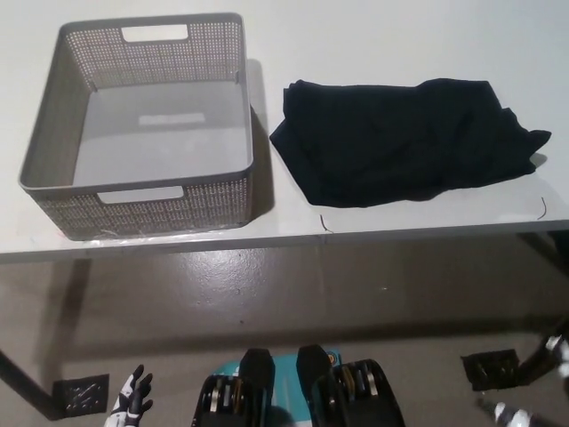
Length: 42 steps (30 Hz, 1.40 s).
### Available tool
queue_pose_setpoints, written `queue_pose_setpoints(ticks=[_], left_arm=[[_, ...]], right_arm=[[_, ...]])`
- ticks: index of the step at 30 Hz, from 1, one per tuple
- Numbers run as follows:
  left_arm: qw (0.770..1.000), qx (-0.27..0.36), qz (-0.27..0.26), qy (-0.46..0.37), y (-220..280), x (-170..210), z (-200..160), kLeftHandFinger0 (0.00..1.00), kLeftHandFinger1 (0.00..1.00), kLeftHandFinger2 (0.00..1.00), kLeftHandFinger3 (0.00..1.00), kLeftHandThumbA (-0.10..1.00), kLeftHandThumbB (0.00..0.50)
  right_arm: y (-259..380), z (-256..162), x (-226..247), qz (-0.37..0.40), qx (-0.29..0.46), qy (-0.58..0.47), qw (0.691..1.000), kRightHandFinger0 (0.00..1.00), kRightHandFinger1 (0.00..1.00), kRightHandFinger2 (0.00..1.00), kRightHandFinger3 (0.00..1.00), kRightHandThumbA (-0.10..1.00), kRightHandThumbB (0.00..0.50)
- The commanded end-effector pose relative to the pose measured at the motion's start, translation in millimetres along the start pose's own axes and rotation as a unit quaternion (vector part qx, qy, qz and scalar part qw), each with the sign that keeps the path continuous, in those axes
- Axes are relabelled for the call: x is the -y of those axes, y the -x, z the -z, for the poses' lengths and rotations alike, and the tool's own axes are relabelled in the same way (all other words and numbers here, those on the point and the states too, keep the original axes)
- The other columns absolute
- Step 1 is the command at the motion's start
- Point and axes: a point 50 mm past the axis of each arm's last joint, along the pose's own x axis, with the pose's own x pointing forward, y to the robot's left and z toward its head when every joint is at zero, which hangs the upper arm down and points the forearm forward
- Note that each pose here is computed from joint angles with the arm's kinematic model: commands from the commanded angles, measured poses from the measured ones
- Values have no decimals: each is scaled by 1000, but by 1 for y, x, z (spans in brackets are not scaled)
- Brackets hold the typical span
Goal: Use the right hand to pick up a t shirt on the right hand side and place it into a contianer on the left side
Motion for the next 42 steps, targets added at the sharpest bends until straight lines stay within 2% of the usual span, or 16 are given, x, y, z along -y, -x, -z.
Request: queue_pose_setpoints(ticks=[1, 5, 6, 9, 11, 16, 18, 21, 25, 29, 30, 31, 33, 35, 37, 42], left_arm=[[999, 51, -17, 4, -3, -4, -11, 1000, 1000, 1000, 1000, 1000, 300], [998, 54, -13, -5, -5, -4, -12, 1000, 1000, 1000, 1000, 1000, 280], [998, 55, -13, -5, -5, -4, -12, 1000, 1000, 1000, 1000, 1000, 281], [998, 58, -14, -7, -5, -2, -14, 1000, 1000, 1000, 1000, 1000, 262], [998, 60, -14, -4, -6, -2, -15, 1000, 1000, 1000, 1000, 1000, 274], [998, 64, -11, -11, -10, -2, -16, 1000, 1000, 1000, 1000, 1000, 298], [998, 66, -8, -9, -10, -2, -17, 1000, 1000, 1000, 1000, 1000, 297], [998, 67, -8, -8, -10, -2, -18, 1000, 1000, 996, 1000, 1000, 299], [997, 75, -4, -12, -12, -8, -22, 1000, 1000, 1000, 1000, 980, 274], [997, 77, 1, -17, -14, -9, -22, 1000, 1000, 1000, 1000, 969, 266], [997, 80, 1, -20, -15, -8, -24, 1000, 1000, 999, 1000, 957, 233], [996, 82, 2, -20, -17, -8, -25, 1000, 1000, 997, 1000, 967, 253], [996, 87, 5, -19, -20, -7, -28, 1000, 1000, 1000, 1000, 956, 233], [996, 90, 6, -17, -22, -8, -29, 1000, 1000, 1000, 1000, 955, 262], [996, 92, 7, -16, -23, -8, -30, 1000, 1000, 1000, 1000, 958, 266], [995, 97, 7, -8, -27, -7, -33, 1000, 1000, 1000, 1000, 924, 247]], right_arm=[[-53, -50, 50, 91, 73, 148, 982, 1000, 1000, 1000, 1000, 1000, 458], [-99, -78, 61, 151, 134, 214, 956, 1000, 1000, 1000, 1000, 879, 483], [-110, -83, 60, 155, 144, 235, 949, 1000, 1000, 1000, 1000, 933, 486], [-142, -102, 62, 162, 161, 267, 936, 1000, 1000, 1000, 1000, 927, 500], [-174, -119, 60, 157, 164, 313, 922, 1000, 1000, 1000, 1000, 983, 500], [-221, -127, 53, 127, 152, 355, 913, 1000, 1000, 1000, 1000, 1000, 500], [-233, -127, 49, 116, 147, 359, 914, 1000, 1000, 1000, 1000, 944, 500], [-242, -127, 46, 105, 138, 361, 916, 1000, 1000, 1000, 1000, 929, 500], [-275, -126, 29, 66, 115, 361, 923, 1000, 1000, 1000, 1000, 882, 500], [-286, -119, 16, 45, 86, 365, 926, 1000, 1000, 1000, 1000, 940, 500], [-290, -118, 12, 44, 86, 365, 926, 1000, 1000, 1000, 1000, 942, 500], [-294, -118, 8, 40, 81, 367, 926, 1000, 1000, 1000, 1000, 957, 500], [-302, -117, 3, 34, 77, 365, 927, 1000, 1000, 1000, 1000, 954, 500], [-306, -116, -1, 29, 73, 371, 925, 1000, 1000, 1000, 1000, 992, 500], [-310, -116, -4, 18, 66, 381, 922, 1000, 1000, 1000, 1000, 1000, 500], [-316, -112, -9, 14, 54, 393, 918, 1000, 1000, 1000, 1000, 1000, 500]])
